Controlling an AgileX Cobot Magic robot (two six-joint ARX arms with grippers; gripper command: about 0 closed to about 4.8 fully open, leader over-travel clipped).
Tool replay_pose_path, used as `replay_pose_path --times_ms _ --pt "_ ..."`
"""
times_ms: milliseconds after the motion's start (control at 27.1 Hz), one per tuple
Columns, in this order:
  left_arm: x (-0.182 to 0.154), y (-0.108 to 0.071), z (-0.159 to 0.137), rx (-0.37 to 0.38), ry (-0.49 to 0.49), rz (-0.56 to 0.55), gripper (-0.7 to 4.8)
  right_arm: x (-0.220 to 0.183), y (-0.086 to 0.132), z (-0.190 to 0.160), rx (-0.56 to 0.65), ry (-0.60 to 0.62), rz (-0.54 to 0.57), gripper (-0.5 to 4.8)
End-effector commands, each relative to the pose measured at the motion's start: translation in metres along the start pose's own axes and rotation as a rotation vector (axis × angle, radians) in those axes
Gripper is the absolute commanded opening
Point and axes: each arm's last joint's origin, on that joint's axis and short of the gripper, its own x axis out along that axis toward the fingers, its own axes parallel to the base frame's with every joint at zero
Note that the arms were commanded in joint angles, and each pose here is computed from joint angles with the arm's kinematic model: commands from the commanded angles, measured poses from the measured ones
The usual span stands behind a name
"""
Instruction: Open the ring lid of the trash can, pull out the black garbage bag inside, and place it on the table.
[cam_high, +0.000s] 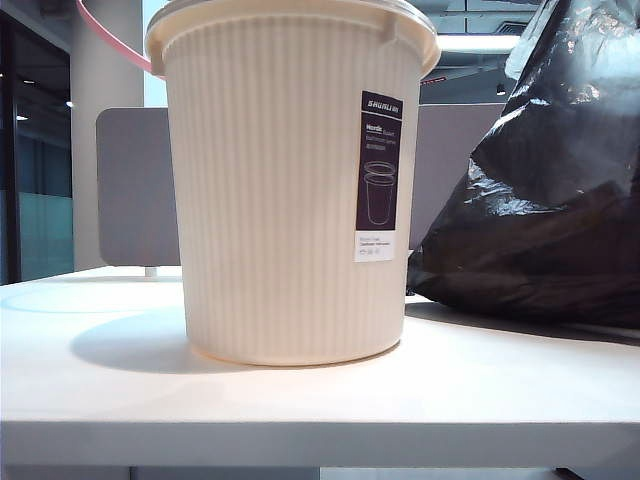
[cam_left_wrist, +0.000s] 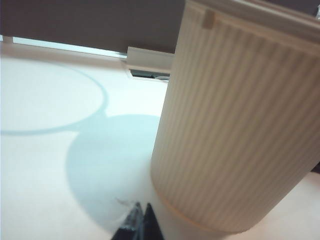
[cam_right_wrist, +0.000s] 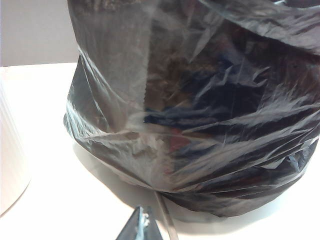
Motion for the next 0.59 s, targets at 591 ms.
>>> replay_pose_path --times_ms 591 --pt "0.012 0.010 -0.042 0.016 0.114 0.033 -0.06 0.000 0.000 -0.002 0.001 0.014 -0.003 -0.01"
